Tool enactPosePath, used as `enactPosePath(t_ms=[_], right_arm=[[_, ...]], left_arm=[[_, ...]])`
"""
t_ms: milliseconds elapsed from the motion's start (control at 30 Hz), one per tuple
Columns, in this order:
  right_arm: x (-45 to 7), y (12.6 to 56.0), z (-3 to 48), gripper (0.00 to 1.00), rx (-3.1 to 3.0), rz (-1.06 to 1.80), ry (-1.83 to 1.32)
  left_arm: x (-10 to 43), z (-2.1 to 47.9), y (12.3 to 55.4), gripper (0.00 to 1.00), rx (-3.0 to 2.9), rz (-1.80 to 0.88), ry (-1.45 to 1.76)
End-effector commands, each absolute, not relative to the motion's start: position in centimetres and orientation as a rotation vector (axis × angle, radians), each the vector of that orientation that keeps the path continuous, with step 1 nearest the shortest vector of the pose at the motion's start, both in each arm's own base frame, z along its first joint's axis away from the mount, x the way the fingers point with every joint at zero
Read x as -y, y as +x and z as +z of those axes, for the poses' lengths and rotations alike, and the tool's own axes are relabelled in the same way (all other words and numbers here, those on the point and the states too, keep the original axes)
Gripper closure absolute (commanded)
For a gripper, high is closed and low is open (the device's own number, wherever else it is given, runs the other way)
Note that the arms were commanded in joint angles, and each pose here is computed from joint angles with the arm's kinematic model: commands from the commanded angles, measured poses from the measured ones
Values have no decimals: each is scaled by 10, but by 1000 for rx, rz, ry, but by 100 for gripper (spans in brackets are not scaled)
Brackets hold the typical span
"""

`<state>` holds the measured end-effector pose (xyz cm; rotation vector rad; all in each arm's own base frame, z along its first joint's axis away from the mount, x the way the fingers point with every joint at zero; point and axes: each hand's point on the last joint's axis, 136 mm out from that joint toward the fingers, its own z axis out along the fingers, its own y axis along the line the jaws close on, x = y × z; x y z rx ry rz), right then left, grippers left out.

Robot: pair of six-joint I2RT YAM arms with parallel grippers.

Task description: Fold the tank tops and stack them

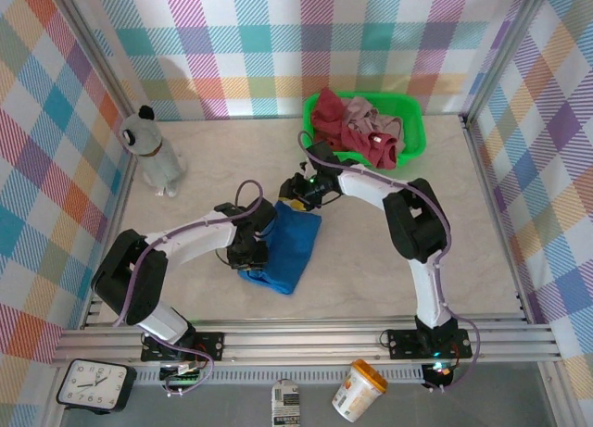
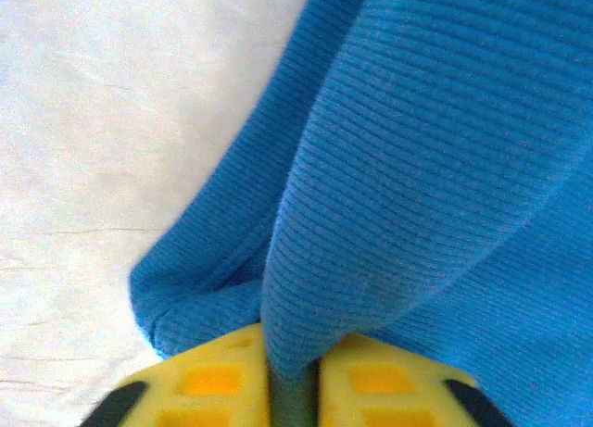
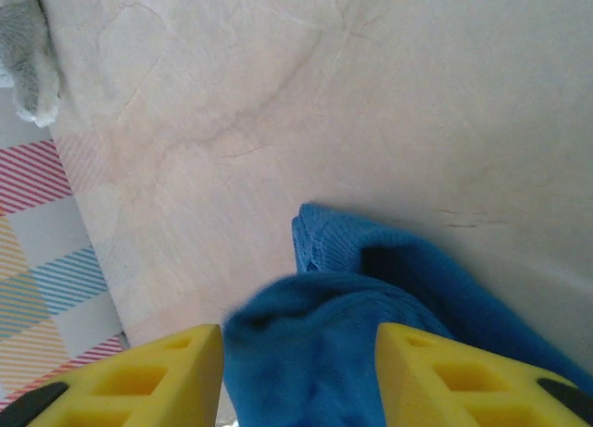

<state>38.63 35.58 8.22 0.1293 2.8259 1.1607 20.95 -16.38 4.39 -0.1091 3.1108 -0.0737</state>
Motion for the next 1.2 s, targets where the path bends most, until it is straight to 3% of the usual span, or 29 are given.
enactPosePath(t_ms=[0, 133, 267, 433, 600, 1167], right_arm=[[-331, 385, 114, 52, -2753, 1013, -69], [-315, 375, 116, 50, -2722, 907, -193], [-307, 364, 108, 50, -2704, 855, -354], [-306, 355, 90, 52, -2711, 840, -488], [-304, 347, 69, 55, -2741, 826, -520], [-297, 296, 20, 73, -2856, 777, -597]], left_arm=[[139, 58, 217, 74, -3069, 122, -119], [130, 66, 219, 62, -3060, 197, -115], [145, 64, 213, 54, -3102, 55, -112], [146, 40, 203, 51, -3168, 63, -96], [134, 30, 207, 64, -3167, 178, -89], [87, 9, 227, 80, -3189, 460, 11]])
